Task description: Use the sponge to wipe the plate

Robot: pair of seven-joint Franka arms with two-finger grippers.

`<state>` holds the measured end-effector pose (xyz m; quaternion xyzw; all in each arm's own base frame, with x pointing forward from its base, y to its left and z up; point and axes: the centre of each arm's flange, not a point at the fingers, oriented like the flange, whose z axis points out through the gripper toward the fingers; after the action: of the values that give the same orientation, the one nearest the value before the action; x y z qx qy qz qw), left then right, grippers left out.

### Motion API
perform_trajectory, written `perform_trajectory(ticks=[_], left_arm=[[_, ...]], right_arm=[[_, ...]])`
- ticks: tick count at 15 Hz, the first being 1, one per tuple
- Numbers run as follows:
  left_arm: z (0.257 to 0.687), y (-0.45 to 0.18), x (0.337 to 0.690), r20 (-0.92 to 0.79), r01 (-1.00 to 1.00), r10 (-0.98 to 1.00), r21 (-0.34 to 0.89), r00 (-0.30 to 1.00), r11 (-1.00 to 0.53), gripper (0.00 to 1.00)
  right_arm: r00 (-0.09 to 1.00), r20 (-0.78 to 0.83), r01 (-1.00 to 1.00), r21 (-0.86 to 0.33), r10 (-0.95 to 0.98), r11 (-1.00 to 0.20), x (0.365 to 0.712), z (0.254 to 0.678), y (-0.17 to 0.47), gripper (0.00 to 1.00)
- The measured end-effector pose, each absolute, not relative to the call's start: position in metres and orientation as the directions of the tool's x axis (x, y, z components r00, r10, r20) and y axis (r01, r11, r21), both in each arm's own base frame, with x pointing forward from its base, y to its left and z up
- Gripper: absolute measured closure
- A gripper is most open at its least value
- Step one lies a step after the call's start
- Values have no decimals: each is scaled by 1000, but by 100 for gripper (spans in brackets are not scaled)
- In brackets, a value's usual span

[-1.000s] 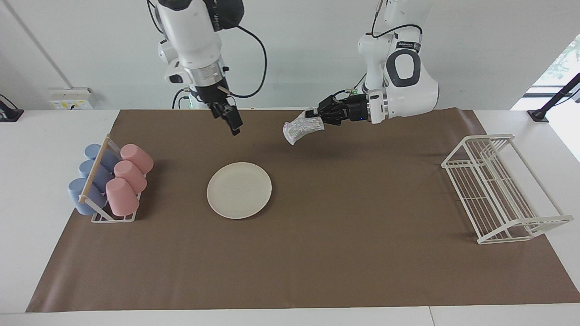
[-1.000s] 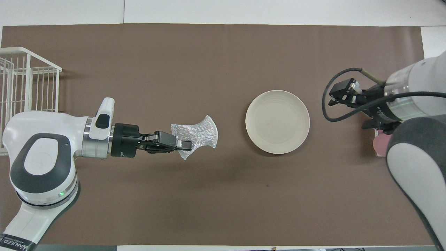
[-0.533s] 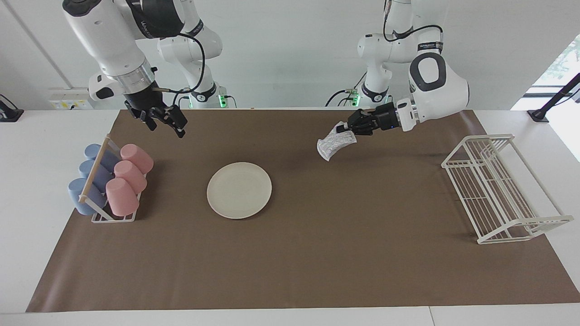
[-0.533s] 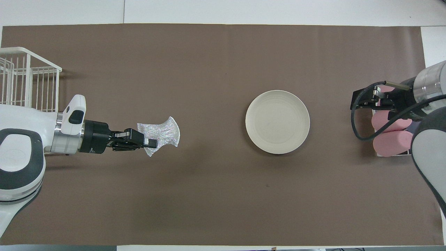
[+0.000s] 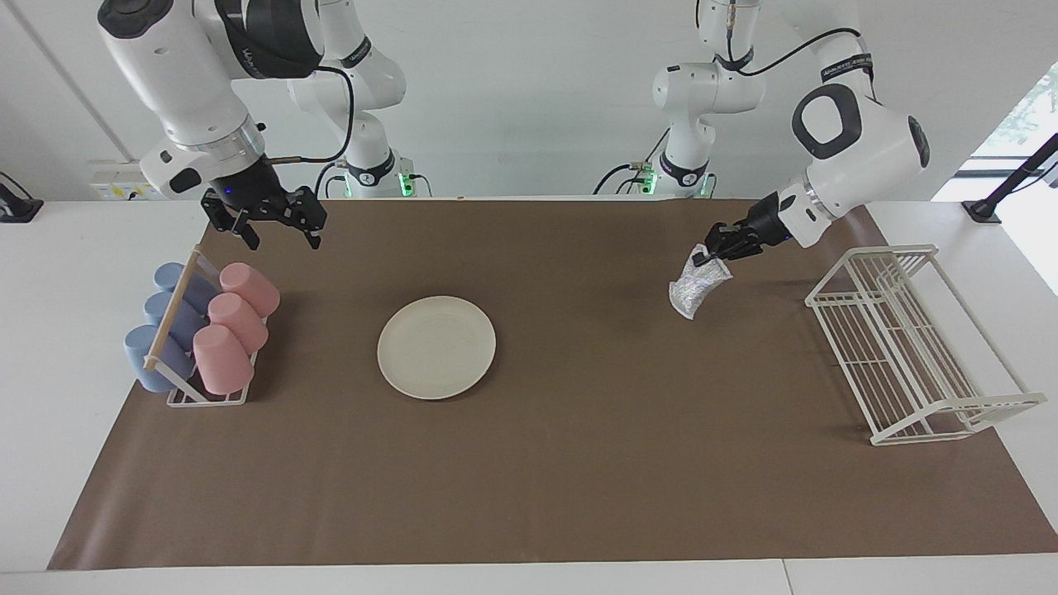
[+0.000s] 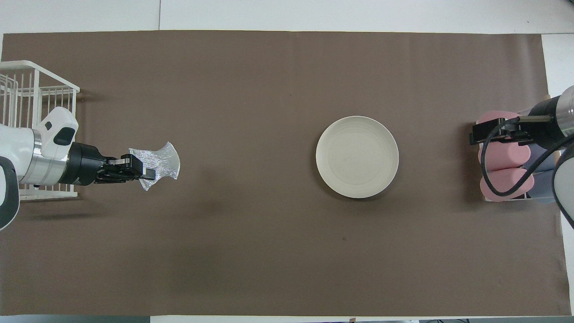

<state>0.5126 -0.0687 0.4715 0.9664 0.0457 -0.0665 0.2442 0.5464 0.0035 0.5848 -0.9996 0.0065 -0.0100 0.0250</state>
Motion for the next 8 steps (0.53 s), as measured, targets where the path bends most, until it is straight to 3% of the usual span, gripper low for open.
perform_trajectory(ticks=[8], left_arm=[[526, -63, 537, -112, 41, 48, -63, 993, -997, 93]], right_arm=[[999, -7, -33, -34, -33, -999, 541, 601, -21, 0]])
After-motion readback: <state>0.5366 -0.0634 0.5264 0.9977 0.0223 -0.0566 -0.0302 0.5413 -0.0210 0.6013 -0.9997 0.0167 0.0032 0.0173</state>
